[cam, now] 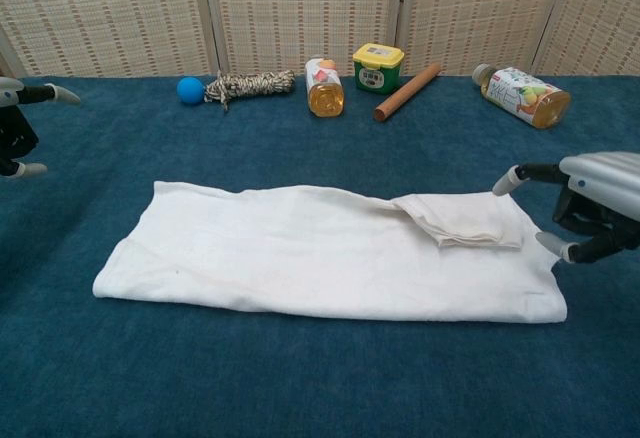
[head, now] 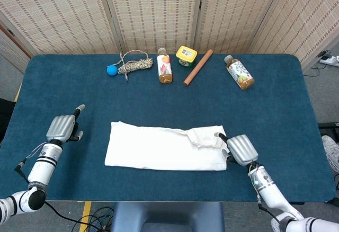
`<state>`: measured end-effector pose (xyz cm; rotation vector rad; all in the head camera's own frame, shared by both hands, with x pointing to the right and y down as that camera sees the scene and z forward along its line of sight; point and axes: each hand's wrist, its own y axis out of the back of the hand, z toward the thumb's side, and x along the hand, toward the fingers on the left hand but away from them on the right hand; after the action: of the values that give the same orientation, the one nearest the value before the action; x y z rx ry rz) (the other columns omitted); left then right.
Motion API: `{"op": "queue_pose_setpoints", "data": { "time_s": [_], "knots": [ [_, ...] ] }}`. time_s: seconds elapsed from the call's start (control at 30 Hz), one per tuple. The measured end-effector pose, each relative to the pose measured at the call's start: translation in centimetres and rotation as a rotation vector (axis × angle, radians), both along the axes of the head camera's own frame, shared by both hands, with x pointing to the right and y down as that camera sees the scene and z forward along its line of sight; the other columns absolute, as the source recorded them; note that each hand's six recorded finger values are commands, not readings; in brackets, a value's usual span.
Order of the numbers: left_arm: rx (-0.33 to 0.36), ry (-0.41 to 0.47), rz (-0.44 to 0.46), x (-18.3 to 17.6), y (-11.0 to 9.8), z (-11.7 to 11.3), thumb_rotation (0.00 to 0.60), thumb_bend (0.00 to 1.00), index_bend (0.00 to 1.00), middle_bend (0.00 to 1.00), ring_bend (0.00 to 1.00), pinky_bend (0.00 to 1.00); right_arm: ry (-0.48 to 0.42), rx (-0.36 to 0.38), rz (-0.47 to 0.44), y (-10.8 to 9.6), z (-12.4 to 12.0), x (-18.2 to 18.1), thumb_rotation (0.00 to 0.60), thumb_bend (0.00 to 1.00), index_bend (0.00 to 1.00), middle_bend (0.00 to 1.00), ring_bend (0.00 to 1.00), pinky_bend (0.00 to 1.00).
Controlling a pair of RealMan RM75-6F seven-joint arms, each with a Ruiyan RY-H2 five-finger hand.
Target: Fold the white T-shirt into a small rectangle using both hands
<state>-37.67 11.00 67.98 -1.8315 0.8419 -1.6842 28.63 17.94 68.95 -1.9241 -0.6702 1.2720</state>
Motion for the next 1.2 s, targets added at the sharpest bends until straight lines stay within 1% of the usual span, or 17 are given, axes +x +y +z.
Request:
{"op": "queue_pose_setpoints", "data": {
  "time_s": [0.1, 0.17, 0.3, 0.37, 0.5, 0.57, 0.63, 0.73, 0.97, 1.07, 1.2],
  "knots": [
    [0.016, 0.004, 0.023, 0.2, 0.0, -0.3, 0.600, 0.39, 0.03, 0.85, 0.82, 0.93, -0.030, 0.071, 0.034, -1.8, -2.2, 0.4, 0.600, 0.45, 0.20, 0.95, 1.00, 1.00],
    [0.029, 0.008, 0.052, 0.4, 0.0, -0.4, 0.600, 0.39, 0.07, 0.85, 0.81, 0.93, -0.043, 0.114, 0.053, -2.9, -3.8, 0.8, 0.600, 0.45, 0.20, 0.95, 1.00, 1.00],
    [0.056, 0.028, 0.127, 1.1, 0.3, -0.6, 0.600, 0.39, 0.16, 0.83, 0.78, 0.91, -0.045, 0.169, 0.070, -4.2, -6.1, 1.5, 0.600, 0.45, 0.20, 0.95, 1.00, 1.00],
    [0.068, 0.044, 0.176, 1.6, 0.7, -0.5, 0.600, 0.36, 0.20, 0.81, 0.77, 0.91, -0.045, 0.189, 0.079, -4.5, -7.1, 1.9, 0.600, 0.45, 0.20, 0.95, 1.00, 1.00],
    [0.102, 0.051, 0.291, 2.4, 1.3, 0.1, 0.600, 0.28, 0.27, 0.81, 0.75, 0.90, -0.039, 0.211, 0.098, -4.6, -8.4, 2.7, 0.600, 0.45, 0.20, 0.95, 1.00, 1.00],
    [0.130, 0.045, 0.359, 2.6, 1.5, 0.6, 0.600, 0.23, 0.30, 0.81, 0.75, 0.90, -0.031, 0.216, 0.108, -4.4, -8.8, 3.2, 0.600, 0.45, 0.20, 0.95, 1.00, 1.00],
    [0.163, 0.033, 0.433, 2.8, 1.7, 1.0, 0.600, 0.19, 0.32, 0.81, 0.75, 0.89, -0.022, 0.216, 0.117, -4.2, -9.1, 3.7, 0.600, 0.45, 0.20, 0.95, 1.00, 1.00],
    [0.211, 0.010, 0.516, 2.8, 1.8, 1.8, 0.600, 0.14, 0.32, 0.81, 0.75, 0.89, -0.012, 0.220, 0.129, -4.0, -9.5, 4.2, 0.600, 0.45, 0.20, 0.95, 1.00, 1.00],
    [0.293, -0.018, 0.656, 3.3, 2.2, 3.8, 0.600, 0.12, 0.33, 0.81, 0.75, 0.89, -0.003, 0.223, 0.152, -3.3, -10.0, 5.0, 0.600, 0.45, 0.20, 0.95, 1.00, 1.00],
    [0.306, -0.018, 0.704, 4.0, 2.7, 4.7, 0.600, 0.12, 0.33, 0.81, 0.75, 0.89, 0.002, 0.222, 0.163, -3.1, -10.1, 5.3, 0.600, 0.45, 0.20, 0.95, 1.00, 1.00],
    [0.303, -0.007, 0.741, 4.8, 3.3, 5.8, 0.600, 0.12, 0.33, 0.81, 0.75, 0.89, 0.002, 0.220, 0.175, -2.9, -10.1, 5.5, 0.600, 0.45, 0.20, 0.95, 1.00, 1.00]
  ]
}}
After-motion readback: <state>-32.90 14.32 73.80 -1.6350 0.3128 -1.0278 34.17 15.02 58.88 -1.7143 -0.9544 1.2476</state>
